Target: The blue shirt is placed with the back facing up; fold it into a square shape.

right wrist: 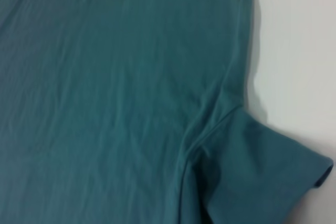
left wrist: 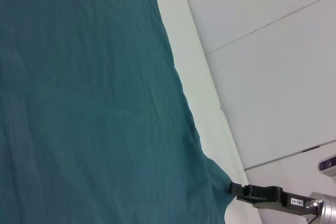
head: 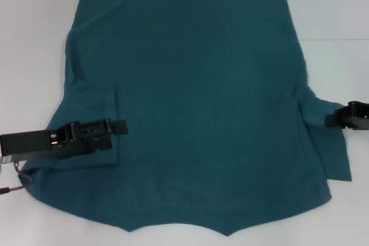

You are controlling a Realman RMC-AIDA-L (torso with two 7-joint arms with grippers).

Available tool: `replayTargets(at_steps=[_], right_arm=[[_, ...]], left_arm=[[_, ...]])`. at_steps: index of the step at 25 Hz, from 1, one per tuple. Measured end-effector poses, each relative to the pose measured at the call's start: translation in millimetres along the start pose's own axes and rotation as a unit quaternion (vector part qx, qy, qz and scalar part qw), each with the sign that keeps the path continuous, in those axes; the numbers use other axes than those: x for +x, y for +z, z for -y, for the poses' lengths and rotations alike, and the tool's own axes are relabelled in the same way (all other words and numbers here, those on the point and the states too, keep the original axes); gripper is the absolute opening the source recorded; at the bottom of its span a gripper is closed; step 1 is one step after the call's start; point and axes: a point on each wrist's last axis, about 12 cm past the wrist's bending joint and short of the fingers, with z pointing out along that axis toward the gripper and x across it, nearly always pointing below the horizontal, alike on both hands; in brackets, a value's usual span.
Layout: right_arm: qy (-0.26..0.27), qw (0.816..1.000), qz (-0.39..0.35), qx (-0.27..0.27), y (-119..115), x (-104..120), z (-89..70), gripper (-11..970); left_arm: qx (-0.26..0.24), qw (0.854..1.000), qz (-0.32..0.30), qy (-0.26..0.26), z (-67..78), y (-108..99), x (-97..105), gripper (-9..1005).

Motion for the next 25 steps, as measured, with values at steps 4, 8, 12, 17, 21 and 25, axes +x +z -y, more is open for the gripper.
replayTargets(at_steps=[4,8,12,17,21,25], right_arm=[[-0.009,1.0,-0.008,0.015,-0.3,0.6,2.4,268],[-0.027,0.999,-0.01,0.033,-1.4,-2.6,2.2,63],[-0.05,0.997,0.016,0.048,-11.4,-13.3,1.2,2],[-0.078,0.994,0.038,0.064,-24.3,-27.9,-0.8,2],[-0.106,0.99,0.039,0.088,-30.5,-41.0,-6.2,2],[-0.121,0.986,0.029,0.108,-32.5,-50.1,-12.5,3]], left_arm=[[0.001,1.0,0.0,0.0,0.2,-0.1,0.0,922],[0.0,1.0,0.0,0.0,0.1,-0.6,-0.3,921],[0.001,1.0,0.001,-0.001,-0.2,-2.1,0.1,920],[0.0,1.0,0.009,-0.006,-2.1,-6.7,1.8,919],[0.0,1.0,0.011,-0.007,-2.6,-7.8,2.6,918],[0.0,1.0,0.011,-0.007,-2.9,-8.3,3.0,917]])
